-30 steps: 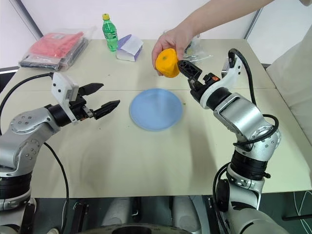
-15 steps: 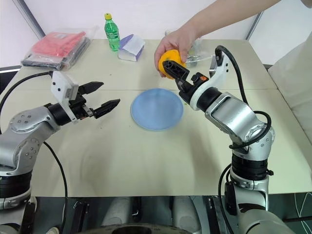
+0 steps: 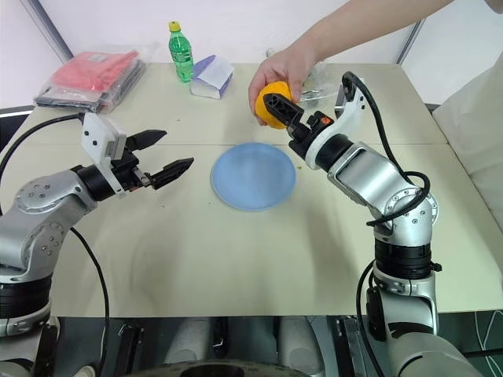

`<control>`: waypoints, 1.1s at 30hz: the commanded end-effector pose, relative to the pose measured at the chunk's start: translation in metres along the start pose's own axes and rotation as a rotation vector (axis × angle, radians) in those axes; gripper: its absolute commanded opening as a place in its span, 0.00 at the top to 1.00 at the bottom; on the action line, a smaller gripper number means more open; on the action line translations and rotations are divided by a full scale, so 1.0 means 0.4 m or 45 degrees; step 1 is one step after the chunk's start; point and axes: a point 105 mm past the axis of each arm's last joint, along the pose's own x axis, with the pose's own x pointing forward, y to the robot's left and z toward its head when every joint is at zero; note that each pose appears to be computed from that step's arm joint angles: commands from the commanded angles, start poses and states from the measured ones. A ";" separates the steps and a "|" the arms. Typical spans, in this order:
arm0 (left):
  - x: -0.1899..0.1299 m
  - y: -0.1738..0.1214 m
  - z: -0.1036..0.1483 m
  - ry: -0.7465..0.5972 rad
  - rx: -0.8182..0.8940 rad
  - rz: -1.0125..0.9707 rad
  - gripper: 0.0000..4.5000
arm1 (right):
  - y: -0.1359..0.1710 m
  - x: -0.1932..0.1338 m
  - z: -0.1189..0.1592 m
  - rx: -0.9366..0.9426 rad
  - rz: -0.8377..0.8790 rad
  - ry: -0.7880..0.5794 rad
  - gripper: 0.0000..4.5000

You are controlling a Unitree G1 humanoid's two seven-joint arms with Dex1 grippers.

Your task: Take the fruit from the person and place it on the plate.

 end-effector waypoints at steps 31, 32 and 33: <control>-0.076 -0.013 -0.008 0.067 -0.035 0.017 0.00 | -0.106 0.033 -0.170 -1.047 0.000 0.446 0.56; -0.080 -0.015 -0.016 0.087 -0.043 0.013 0.00 | -0.115 0.044 -0.178 -1.086 -0.005 0.464 0.56; -0.085 -0.018 -0.024 0.106 -0.049 0.007 0.00 | -0.123 0.053 -0.185 -1.119 -0.010 0.480 0.56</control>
